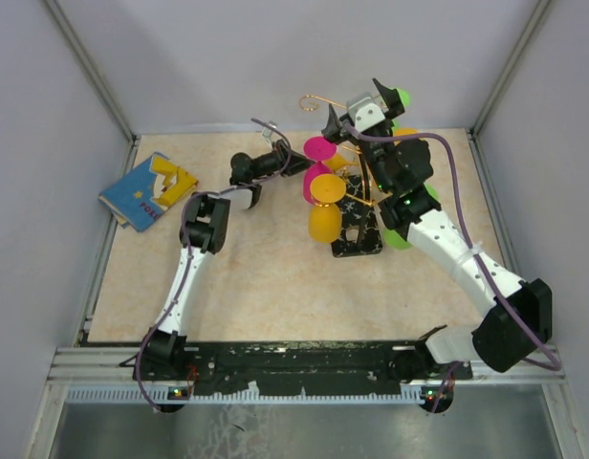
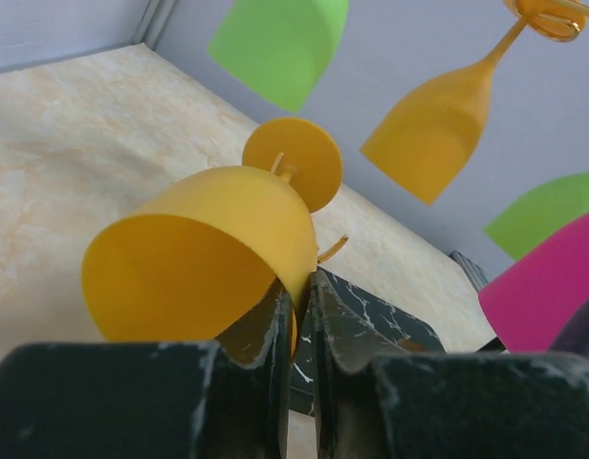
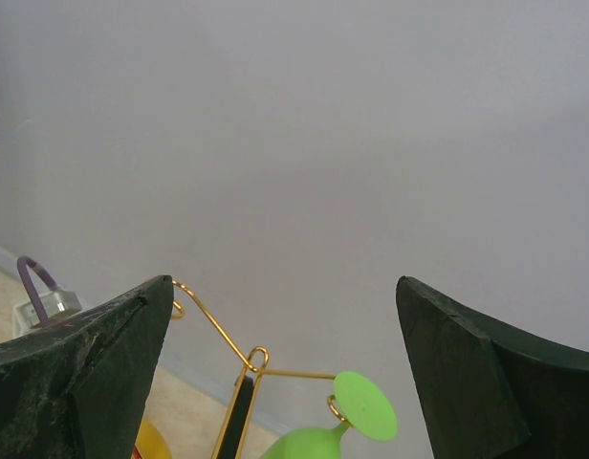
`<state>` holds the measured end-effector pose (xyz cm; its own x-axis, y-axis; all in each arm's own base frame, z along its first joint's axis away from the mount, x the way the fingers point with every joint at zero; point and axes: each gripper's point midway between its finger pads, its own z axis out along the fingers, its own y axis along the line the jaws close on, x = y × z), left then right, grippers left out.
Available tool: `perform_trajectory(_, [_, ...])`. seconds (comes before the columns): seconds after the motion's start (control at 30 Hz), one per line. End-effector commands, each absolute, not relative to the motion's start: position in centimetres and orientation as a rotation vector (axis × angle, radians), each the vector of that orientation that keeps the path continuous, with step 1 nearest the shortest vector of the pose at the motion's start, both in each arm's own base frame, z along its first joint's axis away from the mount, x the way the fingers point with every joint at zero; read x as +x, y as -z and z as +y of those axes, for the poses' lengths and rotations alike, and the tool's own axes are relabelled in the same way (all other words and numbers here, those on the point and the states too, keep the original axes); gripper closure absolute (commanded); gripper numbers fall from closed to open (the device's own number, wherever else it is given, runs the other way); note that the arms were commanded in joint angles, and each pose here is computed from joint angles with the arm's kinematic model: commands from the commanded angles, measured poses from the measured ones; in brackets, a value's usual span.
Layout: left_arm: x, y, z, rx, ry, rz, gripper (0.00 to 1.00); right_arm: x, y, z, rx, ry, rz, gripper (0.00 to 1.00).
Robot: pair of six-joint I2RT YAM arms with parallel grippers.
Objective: Place the wine glass upside down on the wine glass rack
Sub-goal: Pick up the wine glass at the center of the board.
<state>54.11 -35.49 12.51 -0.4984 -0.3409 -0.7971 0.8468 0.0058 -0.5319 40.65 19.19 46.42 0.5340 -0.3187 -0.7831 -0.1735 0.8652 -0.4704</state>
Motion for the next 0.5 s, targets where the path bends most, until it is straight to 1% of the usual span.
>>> perform_trajectory(0.0, [53.2,-13.0,-34.0,0.512,1.718,1.304,1.00,39.3,-49.2,18.7,-0.508,0.080,0.928,0.01])
perform_trajectory(0.23, [50.8,-14.7,-33.0,0.526,1.787,1.242,1.00,39.2,-49.1,18.9,-0.510,0.063,0.926,0.01])
perform_trajectory(0.47, [50.1,-17.2,-32.6,0.498,1.840,1.146,1.00,38.9,-48.8,18.7,-0.506,0.053,0.928,0.01])
